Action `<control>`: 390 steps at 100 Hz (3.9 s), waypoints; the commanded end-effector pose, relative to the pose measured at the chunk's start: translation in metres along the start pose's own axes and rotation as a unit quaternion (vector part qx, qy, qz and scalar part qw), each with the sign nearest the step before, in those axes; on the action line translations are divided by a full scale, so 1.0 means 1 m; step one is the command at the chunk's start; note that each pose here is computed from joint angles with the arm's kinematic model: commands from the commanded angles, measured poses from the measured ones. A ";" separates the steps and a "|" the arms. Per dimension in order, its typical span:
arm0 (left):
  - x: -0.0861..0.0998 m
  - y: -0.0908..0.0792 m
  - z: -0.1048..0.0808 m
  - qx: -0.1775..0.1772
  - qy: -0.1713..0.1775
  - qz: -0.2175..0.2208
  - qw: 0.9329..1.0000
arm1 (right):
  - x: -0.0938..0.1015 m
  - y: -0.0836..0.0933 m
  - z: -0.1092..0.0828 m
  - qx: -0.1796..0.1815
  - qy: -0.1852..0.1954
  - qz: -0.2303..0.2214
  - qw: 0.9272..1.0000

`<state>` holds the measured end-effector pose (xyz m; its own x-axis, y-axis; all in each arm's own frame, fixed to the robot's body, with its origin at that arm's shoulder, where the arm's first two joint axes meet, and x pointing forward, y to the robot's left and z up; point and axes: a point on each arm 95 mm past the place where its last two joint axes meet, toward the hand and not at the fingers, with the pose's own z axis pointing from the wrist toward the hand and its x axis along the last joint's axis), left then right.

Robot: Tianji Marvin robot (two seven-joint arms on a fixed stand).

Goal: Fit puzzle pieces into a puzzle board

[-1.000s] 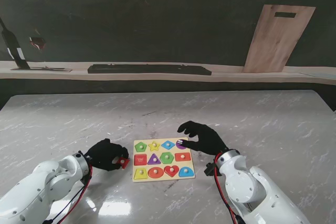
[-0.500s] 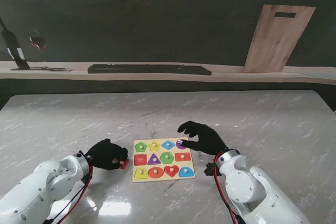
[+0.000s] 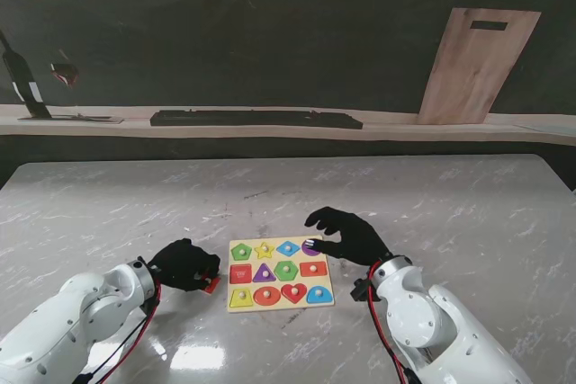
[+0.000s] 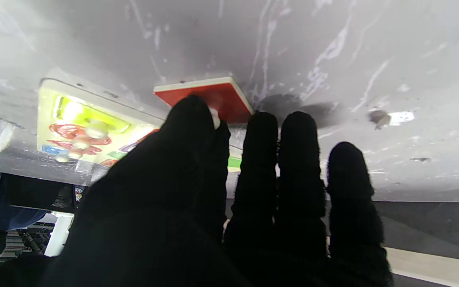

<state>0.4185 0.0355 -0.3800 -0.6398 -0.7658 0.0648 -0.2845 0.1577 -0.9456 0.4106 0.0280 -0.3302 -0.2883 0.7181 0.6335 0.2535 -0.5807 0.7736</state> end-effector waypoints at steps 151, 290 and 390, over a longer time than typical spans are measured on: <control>0.041 -0.043 0.030 0.048 -0.056 -0.045 0.996 | 0.002 0.004 -0.010 -0.024 0.020 0.051 0.998; 0.074 -0.025 0.063 0.007 -0.131 -0.043 0.990 | -0.006 0.016 -0.021 -0.060 0.022 0.088 0.994; 0.076 -0.021 0.069 -0.003 -0.147 -0.052 0.988 | -0.006 0.016 -0.021 -0.060 0.022 0.088 0.994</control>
<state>0.4245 -0.0678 -0.3777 -0.3740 -0.9253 0.0630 -0.3331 0.0706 -0.9402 0.3996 0.0028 -0.3208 -0.2860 0.5927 0.7529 0.1877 -0.7359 0.6506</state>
